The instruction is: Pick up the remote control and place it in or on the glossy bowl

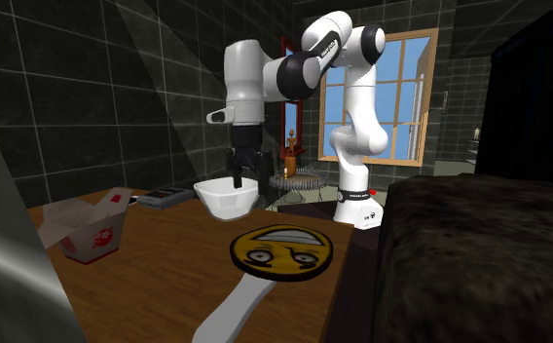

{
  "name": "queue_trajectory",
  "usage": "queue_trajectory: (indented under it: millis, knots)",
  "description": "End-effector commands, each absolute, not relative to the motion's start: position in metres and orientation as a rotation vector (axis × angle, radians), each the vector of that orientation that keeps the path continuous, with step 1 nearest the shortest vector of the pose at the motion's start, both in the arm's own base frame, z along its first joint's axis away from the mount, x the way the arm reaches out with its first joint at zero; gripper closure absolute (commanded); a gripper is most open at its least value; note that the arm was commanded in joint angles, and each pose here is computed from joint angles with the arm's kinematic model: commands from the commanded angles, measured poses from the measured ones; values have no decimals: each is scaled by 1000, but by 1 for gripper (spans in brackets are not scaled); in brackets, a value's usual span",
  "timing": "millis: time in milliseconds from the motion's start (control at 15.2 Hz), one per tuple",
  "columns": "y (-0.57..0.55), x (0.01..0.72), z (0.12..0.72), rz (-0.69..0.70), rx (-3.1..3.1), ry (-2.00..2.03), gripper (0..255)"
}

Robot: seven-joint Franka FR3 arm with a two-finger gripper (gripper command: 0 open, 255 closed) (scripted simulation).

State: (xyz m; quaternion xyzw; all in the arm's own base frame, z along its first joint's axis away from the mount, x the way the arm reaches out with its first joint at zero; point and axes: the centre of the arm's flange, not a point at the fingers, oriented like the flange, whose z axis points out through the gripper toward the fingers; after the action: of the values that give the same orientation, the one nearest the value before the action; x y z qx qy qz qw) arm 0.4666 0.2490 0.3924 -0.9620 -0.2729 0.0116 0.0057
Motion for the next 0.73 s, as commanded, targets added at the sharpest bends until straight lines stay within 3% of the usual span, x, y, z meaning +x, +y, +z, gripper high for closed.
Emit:
queue_trajectory:
  millis: [0, 660]
  knots:
    - [268, 474, 377, 32, -2999, -907, 0]
    - [382, 503, 313, 13, -2930, -1166, 0]
